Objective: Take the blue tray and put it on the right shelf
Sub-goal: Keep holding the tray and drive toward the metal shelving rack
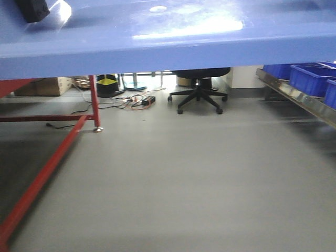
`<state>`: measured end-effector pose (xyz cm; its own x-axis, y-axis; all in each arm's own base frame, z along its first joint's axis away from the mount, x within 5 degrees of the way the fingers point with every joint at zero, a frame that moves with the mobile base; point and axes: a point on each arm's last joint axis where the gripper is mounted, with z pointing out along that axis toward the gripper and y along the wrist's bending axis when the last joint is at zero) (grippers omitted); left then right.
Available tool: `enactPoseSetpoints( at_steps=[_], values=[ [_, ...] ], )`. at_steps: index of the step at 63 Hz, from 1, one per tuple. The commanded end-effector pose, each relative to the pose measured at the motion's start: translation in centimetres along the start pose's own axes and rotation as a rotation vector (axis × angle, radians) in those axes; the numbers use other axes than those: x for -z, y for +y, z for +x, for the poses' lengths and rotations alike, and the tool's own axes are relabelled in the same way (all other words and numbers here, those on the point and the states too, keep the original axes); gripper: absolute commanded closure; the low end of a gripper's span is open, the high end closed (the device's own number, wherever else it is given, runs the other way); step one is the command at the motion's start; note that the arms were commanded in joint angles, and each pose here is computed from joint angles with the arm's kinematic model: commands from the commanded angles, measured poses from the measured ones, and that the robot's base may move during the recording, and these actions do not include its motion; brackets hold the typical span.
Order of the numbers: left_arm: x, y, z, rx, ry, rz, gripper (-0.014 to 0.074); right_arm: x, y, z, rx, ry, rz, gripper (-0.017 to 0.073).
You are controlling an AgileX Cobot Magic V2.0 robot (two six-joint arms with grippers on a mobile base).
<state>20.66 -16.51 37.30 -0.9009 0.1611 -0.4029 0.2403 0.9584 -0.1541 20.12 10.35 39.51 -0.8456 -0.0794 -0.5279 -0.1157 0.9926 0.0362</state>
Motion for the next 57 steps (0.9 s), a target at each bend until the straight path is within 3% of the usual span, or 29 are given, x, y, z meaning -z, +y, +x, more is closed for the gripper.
enactPoseSetpoints(
  at_steps=[1,57],
  values=[
    [1.32,-0.09,1.06,-0.051,0.066,-0.006,0.0642,1.87,0.25,-1.02,0.014,-0.144,-0.07,0.0505],
    [1.32,-0.11,1.06,-0.05,0.067,-0.004,0.0642,1.87,0.25,-1.02,0.014,-0.144,-0.07,0.0505]
  ],
)
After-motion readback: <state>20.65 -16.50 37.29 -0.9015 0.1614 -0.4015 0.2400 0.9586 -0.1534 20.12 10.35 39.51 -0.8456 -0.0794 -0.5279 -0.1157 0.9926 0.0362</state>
